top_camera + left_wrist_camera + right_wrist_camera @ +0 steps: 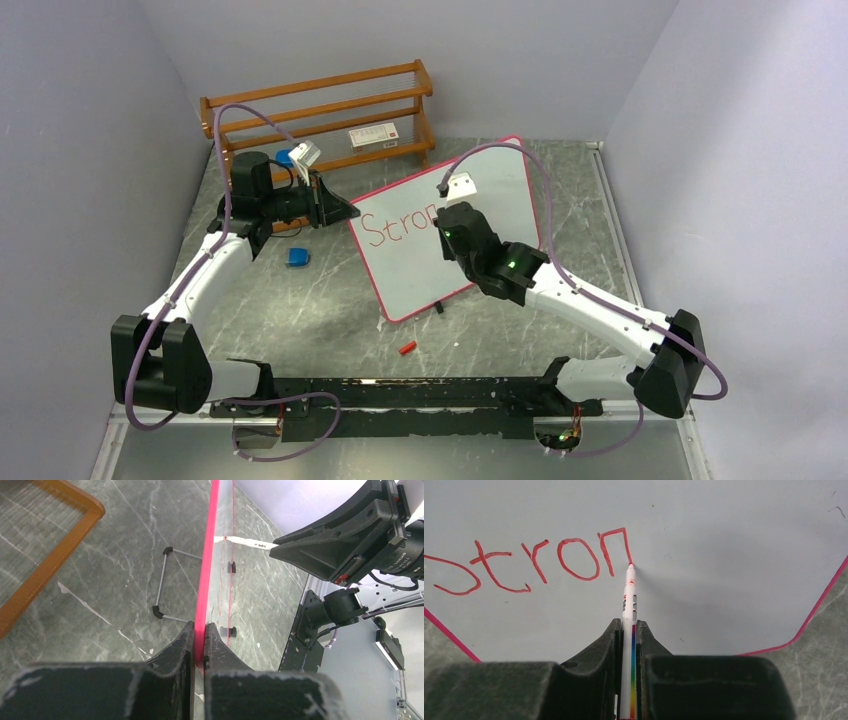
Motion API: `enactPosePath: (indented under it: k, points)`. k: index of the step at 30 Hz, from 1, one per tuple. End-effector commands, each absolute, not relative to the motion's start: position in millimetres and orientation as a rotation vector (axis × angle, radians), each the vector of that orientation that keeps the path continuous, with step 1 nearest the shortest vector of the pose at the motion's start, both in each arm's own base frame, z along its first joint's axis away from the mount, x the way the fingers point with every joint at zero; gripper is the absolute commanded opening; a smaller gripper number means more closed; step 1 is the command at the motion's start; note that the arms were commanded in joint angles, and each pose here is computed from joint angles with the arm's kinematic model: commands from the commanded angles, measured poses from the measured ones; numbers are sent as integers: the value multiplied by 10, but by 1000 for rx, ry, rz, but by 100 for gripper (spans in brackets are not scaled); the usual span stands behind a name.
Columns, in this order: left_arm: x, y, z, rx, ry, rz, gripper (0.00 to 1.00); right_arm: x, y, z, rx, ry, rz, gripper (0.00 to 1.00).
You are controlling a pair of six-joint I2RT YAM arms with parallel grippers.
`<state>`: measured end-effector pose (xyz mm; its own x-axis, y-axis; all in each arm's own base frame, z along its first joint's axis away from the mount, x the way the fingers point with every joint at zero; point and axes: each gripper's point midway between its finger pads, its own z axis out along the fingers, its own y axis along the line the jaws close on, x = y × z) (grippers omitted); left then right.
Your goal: Write a sentence on the whiteboard
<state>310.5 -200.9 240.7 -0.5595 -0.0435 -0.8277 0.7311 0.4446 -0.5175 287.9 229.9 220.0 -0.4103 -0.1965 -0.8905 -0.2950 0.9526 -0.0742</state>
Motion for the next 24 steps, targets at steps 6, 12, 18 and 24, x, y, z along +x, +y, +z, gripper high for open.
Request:
enactPosePath:
  k: [6,12,18,24]
  points:
    - [3020,-2070,2136,618,1960,-1187,5,2853,2243,2190,-331,2013,120,0]
    - [3026,-2068,2128,615,1964,-1185,5,2849,2221,2190,-327,2012,115,0]
    - [3029,-2067,2128,615,1964,-1182,5,2839,2218,2303,-312,1976,149,0]
    - [3030,-2064,2133,615,1963,-1179,5,2846,2157,2476,-293,1935,162,0]
